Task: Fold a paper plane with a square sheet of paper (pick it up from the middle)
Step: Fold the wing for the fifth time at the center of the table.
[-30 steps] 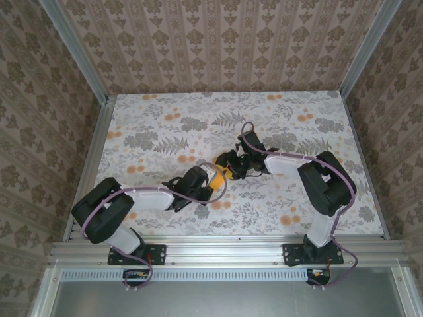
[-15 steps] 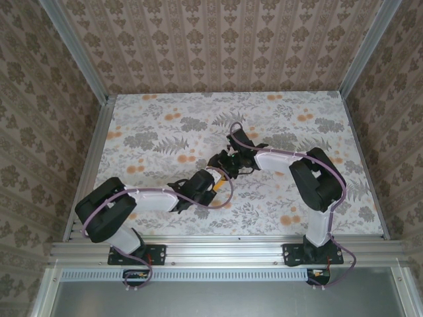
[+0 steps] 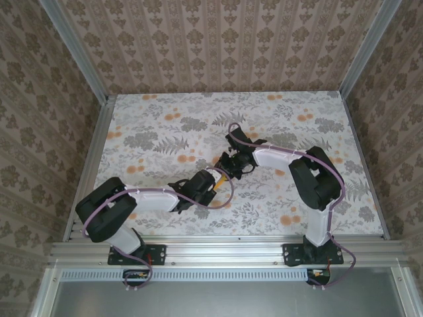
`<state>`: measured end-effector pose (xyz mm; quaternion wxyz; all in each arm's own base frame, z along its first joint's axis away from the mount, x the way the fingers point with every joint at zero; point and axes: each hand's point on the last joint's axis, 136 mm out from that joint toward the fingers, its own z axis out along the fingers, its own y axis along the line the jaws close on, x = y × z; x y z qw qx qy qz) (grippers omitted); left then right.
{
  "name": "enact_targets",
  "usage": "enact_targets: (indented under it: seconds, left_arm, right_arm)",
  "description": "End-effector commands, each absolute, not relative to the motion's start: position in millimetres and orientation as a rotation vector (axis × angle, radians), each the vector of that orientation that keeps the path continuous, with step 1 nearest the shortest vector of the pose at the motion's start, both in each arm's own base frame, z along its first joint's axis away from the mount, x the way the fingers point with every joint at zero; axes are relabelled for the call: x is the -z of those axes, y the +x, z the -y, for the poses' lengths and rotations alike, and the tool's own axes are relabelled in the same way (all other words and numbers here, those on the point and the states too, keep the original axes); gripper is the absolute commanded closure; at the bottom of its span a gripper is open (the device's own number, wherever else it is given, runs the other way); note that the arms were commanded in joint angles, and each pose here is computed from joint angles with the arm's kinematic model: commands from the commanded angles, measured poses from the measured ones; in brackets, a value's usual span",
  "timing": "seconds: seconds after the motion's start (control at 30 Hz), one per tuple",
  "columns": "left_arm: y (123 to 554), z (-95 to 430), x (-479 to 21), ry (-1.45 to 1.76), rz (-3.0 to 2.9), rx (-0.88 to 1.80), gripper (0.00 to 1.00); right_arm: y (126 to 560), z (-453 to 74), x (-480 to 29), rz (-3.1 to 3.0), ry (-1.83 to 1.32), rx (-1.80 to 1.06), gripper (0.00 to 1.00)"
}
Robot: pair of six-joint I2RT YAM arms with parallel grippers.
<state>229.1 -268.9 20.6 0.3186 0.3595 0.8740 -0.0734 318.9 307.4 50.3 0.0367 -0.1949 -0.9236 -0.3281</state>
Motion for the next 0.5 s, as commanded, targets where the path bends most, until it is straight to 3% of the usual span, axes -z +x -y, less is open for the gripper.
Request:
enact_targets:
  seconds: [0.0, 0.1, 0.17, 0.37, 0.47]
  left_arm:
    - [225, 260, -14, 0.986, -2.328, 0.120, 1.00]
    - [224, 260, -15, 0.966, -2.345, 0.140, 1.00]
    - [222, 260, -17, 0.940, -2.363, 0.164, 0.94]
    - [211, 259, -29, 0.826, -2.438, 0.332, 0.50]
    - [204, 263, -43, 0.754, -2.451, 0.523, 0.40]
  right_arm:
    - [314, -300, -41, 2.859, -0.590, 0.901, 0.87]
    - [315, -296, -39, 2.894, -0.566, 0.876, 0.95]
    - [317, -294, -39, 2.917, -0.545, 0.874, 0.98]
    - [326, -295, -37, 2.987, -0.390, 0.938, 1.00]
    - [329, -298, -36, 3.008, -0.269, 0.981, 0.99]
